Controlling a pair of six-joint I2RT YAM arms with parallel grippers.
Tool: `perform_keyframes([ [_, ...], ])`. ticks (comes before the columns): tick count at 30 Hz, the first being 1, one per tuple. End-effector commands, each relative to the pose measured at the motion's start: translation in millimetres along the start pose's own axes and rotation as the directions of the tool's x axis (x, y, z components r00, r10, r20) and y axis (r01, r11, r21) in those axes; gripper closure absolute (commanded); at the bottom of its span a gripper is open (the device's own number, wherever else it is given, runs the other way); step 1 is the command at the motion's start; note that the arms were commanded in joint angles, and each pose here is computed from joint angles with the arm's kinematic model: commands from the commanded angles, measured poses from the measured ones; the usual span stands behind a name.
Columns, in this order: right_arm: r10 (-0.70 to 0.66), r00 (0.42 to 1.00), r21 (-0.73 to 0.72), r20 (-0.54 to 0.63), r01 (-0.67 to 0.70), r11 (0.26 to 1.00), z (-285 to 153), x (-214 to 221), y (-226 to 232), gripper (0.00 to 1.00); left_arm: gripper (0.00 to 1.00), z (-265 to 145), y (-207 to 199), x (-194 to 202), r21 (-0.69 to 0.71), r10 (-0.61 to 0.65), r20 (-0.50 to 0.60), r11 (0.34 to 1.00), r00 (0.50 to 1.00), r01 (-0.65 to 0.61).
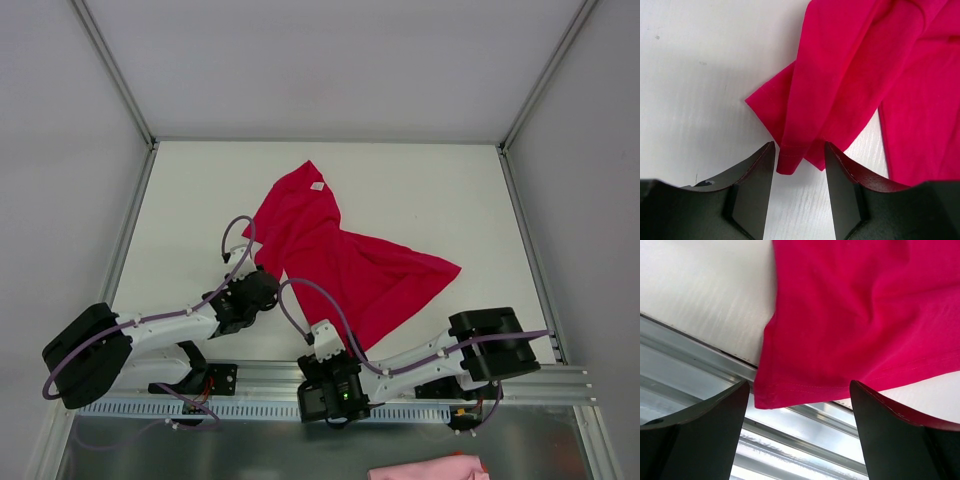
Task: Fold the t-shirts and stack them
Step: Flatten out the tshirt
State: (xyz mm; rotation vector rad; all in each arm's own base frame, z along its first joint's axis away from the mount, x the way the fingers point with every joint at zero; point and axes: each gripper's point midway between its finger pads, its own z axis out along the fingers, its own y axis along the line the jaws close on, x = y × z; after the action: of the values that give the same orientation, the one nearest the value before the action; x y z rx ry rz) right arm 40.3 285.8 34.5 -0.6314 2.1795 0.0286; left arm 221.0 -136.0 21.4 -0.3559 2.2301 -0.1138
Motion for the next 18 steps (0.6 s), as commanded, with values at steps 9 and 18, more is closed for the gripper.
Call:
perform_keyframes([
  [9, -0.001, 1.000, -0.040, -0.001, 0.001, 0.999, 0, 1, 16, 0.13, 0.77, 1, -5, -4, 0.007, 0.000, 0.023, 1.000, 1.000, 0.000],
  [18, -0.005, 1.000, -0.047, -0.025, 0.004, 0.999, 8, 9, 24, 0.13, 0.92, 1, -6, -6, 0.006, 0.003, 0.024, 1.000, 1.000, -0.003],
])
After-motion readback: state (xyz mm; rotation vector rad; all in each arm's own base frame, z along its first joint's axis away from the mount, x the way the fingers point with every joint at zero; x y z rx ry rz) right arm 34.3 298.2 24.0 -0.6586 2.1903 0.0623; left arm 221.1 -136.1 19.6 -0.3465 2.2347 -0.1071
